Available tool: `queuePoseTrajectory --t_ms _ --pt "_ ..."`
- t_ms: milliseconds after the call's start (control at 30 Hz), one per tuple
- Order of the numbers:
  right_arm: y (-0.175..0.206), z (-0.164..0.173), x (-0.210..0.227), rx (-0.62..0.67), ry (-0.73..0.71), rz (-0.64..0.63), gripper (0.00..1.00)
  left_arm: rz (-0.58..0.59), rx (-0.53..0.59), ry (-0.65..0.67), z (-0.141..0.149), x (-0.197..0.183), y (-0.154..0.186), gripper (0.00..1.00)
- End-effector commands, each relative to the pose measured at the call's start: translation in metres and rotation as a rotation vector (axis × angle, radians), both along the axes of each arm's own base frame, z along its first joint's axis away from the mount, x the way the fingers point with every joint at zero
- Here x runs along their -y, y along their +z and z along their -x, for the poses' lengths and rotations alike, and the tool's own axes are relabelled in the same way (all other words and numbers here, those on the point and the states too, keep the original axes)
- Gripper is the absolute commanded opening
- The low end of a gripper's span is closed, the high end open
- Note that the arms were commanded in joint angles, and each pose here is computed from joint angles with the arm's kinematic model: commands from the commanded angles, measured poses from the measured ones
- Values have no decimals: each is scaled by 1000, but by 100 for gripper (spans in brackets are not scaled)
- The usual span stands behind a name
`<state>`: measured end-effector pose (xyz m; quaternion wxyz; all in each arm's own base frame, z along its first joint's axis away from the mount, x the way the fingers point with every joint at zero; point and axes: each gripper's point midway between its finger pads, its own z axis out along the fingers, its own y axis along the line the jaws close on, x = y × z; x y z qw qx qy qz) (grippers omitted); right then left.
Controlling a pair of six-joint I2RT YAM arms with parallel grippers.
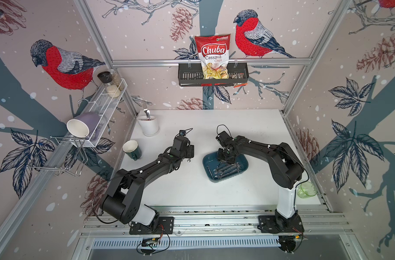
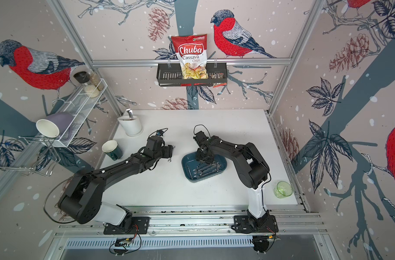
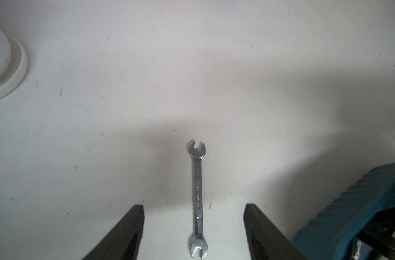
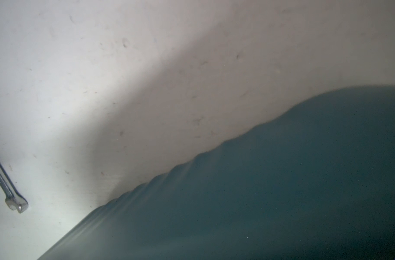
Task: Take out the wrench from the storage box
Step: Pick up the wrench from the storage box.
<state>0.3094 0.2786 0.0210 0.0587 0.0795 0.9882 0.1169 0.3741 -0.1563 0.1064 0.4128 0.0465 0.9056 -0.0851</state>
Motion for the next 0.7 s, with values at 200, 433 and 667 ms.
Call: queuePoseTrajectory --t_ms 200,433,667 --pt "-14 7 10 -35 -15 61 41 8 65 13 -4 -3 14 75" --pt "-16 11 14 -37 3 129 21 12 86 15 -2 -5 19 76" --pt "-9 12 16 -17 8 151 9 15 94 14 -2 -5 21 76"
